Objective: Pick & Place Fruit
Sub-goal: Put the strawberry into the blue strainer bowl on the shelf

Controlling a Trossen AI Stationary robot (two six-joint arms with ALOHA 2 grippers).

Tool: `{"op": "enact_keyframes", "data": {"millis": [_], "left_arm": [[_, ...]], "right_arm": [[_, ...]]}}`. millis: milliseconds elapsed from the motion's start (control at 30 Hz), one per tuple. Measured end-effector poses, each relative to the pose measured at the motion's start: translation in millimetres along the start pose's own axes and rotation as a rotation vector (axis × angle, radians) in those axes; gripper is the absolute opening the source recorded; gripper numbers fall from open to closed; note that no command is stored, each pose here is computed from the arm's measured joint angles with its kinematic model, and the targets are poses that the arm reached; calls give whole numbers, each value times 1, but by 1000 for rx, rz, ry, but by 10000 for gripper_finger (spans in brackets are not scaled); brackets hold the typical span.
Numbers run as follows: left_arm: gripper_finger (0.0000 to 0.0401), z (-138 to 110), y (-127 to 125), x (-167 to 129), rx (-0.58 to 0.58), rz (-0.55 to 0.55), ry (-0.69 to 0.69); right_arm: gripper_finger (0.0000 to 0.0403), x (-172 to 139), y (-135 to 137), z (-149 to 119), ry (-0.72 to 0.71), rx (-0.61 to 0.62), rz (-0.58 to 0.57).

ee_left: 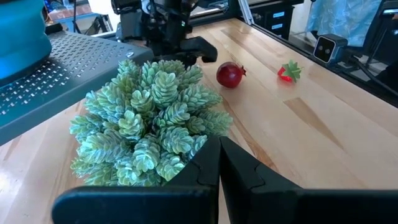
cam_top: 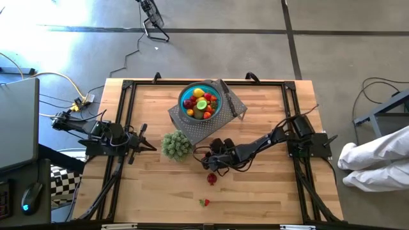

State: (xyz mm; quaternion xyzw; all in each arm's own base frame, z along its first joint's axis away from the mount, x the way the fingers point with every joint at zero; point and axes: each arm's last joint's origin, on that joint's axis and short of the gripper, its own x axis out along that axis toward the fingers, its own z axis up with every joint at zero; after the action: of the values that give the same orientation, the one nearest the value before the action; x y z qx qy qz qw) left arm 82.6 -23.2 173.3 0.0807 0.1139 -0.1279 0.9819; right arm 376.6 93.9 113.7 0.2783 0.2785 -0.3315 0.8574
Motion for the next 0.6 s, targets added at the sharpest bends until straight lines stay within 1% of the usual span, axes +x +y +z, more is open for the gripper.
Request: {"op": "enact_keyframes", "data": {"millis": [367, 500, 600], "left_arm": [[2, 0, 0, 0, 1, 0, 1], [2, 0, 0, 0, 1, 0, 1], [2, 0, 0, 0, 1, 0, 1]], "right_arm": [[187, 1, 0, -1, 10, -24, 5], [187, -2, 1, 0, 48, -43, 27], [187, -12, 4, 9, 65, -86, 69]]}}
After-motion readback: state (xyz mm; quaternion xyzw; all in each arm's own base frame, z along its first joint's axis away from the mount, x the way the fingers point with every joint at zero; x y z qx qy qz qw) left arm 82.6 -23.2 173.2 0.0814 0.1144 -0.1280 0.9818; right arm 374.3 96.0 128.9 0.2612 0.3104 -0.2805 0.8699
